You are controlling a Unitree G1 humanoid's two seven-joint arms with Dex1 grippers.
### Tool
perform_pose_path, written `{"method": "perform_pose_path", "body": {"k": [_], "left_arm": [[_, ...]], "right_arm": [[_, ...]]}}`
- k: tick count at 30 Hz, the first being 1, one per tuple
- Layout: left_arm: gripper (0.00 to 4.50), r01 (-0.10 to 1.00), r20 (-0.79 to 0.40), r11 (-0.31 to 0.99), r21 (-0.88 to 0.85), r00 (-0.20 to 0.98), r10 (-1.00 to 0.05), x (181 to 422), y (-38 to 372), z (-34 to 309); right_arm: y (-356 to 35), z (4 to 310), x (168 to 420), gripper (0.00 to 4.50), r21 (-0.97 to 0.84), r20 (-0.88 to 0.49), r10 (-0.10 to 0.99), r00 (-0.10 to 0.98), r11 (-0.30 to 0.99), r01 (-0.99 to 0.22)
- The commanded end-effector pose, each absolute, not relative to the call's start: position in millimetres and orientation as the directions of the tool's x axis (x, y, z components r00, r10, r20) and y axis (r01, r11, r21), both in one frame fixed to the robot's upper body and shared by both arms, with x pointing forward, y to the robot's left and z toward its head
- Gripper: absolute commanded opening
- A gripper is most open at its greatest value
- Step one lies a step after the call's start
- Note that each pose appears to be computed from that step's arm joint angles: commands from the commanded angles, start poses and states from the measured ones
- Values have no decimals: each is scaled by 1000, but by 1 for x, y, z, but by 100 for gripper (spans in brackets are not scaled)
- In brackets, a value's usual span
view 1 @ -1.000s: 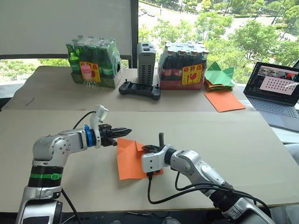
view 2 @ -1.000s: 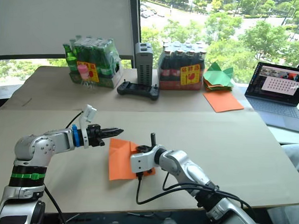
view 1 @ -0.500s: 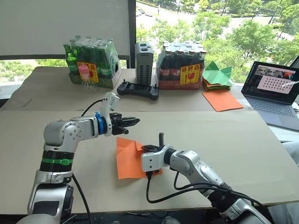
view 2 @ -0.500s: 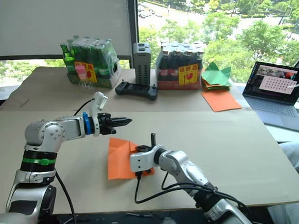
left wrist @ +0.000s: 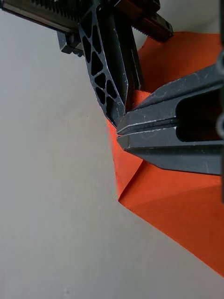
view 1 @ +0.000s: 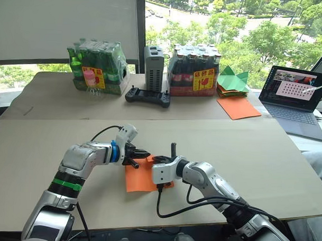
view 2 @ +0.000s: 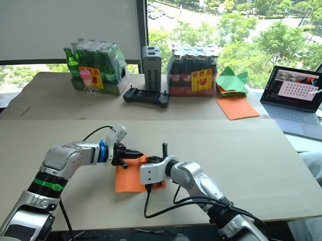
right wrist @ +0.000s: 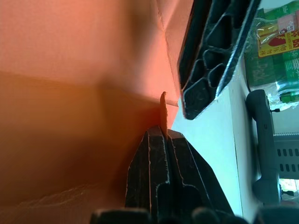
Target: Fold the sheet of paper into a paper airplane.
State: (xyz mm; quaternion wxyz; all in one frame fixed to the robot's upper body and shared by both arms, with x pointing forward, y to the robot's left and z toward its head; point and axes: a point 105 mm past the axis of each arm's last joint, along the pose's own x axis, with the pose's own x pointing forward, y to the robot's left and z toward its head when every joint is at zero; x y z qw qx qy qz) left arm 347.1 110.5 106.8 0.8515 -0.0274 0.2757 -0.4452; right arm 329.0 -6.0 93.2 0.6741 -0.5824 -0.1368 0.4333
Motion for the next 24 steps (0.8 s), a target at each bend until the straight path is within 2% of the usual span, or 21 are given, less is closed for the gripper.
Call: {"method": "perform_pose_path", "body": {"k": [1,9,12,15,20,24], "left_arm": [[0,764,-435,591,-260,454,-778,351,106,109],[0,739,-503,626,-250,454,-736,356,110,76],[0,734,-511,625,-265,443,-737,354,110,70],[0,733,-522,628,-263,439,-731,353,111,65],[0,734,-521,624,-269,434,-735,352,109,63],[0,732,-522,625,-272,433,-735,352,108,62]], "right_arm": [[-8,77,325,6,-886,-372,729,575,-94,-454],[-8,76,323,6,-880,-383,731,565,-101,-464],[-9,72,319,6,-850,-405,736,542,-85,-520],[-11,69,314,88,-787,-418,748,516,-13,-617],[-13,72,311,257,-703,-403,762,507,98,-705],[-14,82,309,396,-554,-364,784,503,253,-794]]}}
